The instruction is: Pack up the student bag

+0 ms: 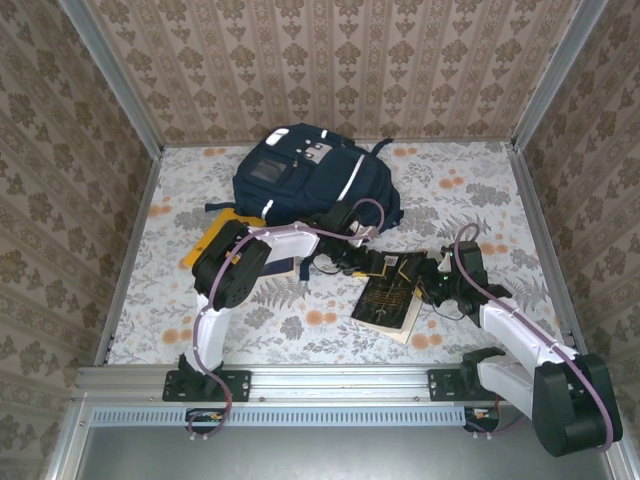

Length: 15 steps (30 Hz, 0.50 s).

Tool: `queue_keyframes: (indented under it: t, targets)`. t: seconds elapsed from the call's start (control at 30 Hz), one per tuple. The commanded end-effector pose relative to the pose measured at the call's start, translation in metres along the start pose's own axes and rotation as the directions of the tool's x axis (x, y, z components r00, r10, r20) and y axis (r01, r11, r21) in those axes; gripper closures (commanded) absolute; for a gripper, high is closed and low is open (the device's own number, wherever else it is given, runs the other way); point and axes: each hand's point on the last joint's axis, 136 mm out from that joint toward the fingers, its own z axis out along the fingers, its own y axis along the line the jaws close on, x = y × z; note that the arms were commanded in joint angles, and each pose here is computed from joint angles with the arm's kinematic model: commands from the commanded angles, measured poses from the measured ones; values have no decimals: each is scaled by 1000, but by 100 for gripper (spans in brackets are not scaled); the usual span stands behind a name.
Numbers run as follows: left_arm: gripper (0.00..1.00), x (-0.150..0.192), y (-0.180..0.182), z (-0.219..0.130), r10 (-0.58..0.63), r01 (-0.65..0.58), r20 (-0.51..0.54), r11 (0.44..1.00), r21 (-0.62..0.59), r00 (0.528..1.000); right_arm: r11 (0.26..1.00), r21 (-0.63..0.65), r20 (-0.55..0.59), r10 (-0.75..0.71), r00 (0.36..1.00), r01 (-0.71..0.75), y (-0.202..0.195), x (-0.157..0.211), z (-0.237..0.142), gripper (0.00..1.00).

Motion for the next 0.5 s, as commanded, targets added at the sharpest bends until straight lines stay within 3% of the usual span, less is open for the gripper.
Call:
queue_keyframes:
  t: [0.0, 0.17, 0.3, 0.47]
  targets:
    - [43, 17, -9, 8, 25, -23, -56, 999, 41, 998, 998, -39, -10, -39, 999, 39, 11, 3, -3, 52]
    - [43, 16, -11, 7, 21, -18, -51, 999, 48, 998, 998, -39, -18, -43, 999, 42, 9, 4, 1, 53]
    - [43, 16, -12, 7, 16, -13, -50, 998, 55, 999, 998, -40, -67, -56, 996, 54, 11, 9, 10, 35]
    - [44, 14, -17, 6, 19, -15, -47, 997, 75, 999, 997, -59, -100, -65, 993, 59, 18, 14, 20, 36]
